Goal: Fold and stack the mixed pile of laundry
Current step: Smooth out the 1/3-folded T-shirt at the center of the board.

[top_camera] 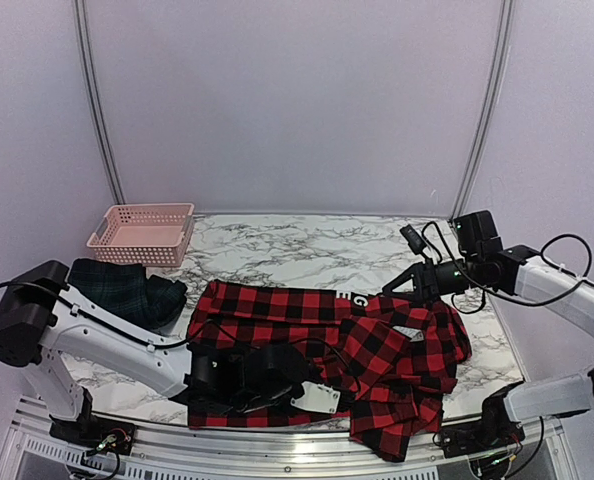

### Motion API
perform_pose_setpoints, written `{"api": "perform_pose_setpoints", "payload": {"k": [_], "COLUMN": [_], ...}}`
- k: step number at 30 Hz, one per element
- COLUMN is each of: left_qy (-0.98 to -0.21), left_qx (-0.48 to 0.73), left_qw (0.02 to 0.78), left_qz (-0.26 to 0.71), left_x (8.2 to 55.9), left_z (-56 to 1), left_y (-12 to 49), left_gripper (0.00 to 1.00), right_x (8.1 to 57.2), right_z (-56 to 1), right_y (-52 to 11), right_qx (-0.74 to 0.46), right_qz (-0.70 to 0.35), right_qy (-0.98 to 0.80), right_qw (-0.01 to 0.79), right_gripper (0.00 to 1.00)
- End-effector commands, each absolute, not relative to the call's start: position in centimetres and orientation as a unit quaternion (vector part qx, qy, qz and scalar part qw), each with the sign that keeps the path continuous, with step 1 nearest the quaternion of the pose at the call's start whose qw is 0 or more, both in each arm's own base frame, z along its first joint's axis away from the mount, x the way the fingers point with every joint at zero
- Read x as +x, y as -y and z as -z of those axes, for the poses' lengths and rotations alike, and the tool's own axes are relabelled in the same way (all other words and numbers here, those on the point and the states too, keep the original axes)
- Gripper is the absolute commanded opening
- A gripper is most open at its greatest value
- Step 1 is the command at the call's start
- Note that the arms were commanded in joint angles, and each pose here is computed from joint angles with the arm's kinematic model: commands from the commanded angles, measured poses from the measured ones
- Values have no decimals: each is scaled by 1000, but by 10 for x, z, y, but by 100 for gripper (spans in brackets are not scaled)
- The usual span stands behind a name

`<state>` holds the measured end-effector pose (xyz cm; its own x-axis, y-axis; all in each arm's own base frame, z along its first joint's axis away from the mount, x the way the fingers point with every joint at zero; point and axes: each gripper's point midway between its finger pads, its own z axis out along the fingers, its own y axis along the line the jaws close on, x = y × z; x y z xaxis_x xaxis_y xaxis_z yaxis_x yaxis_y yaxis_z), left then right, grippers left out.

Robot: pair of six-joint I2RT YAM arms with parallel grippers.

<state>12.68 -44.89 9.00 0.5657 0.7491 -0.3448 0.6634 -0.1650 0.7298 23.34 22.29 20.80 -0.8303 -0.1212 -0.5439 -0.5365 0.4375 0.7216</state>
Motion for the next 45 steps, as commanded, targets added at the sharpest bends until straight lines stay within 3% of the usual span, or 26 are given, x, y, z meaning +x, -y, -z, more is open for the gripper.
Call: {"api": "perform_pose_setpoints", "payload": {"k": [1,3,9,15,26,29,36,40,45], "left_qy": [-469,-488,-529,-508,-535,-584,-742,-824,-869], "left_qx": [766,765,743,765,740,695,525,399,300], "left_qw": [439,421,401,379,375,391,375,338,305], "left_qz": [-18,3,83,116,162,152,182,217,249], "left_x": [114,107,75,26,17,44,159,231,273], "left_z": [-107,-116,-178,-220,-250,-253,-249,-225,-181], "left_y": [465,465,475,485,502,505,493,462,420], "left_gripper": [14,0,0,0,0,0,0,0,0], "right_x": [258,275,322,353,330,318,322,330,332], "right_z": [-200,-197,-187,-190,-149,-135,-137,-125,-80], "right_y": [-203,-190,-162,-161,-183,-188,-182,-173,-159], "right_qx": [-169,-142,-84,-91,-115,-116,-99,-80,-46], "right_qz": [-464,-446,-428,-436,-456,-454,-452,-433,-381], "right_qy": [-840,-852,-867,-858,-864,-869,-870,-883,-916], "right_qw": [225,235,243,254,181,160,168,162,117], "right_gripper": [21,22,22,22,18,18,20,21,20]}}
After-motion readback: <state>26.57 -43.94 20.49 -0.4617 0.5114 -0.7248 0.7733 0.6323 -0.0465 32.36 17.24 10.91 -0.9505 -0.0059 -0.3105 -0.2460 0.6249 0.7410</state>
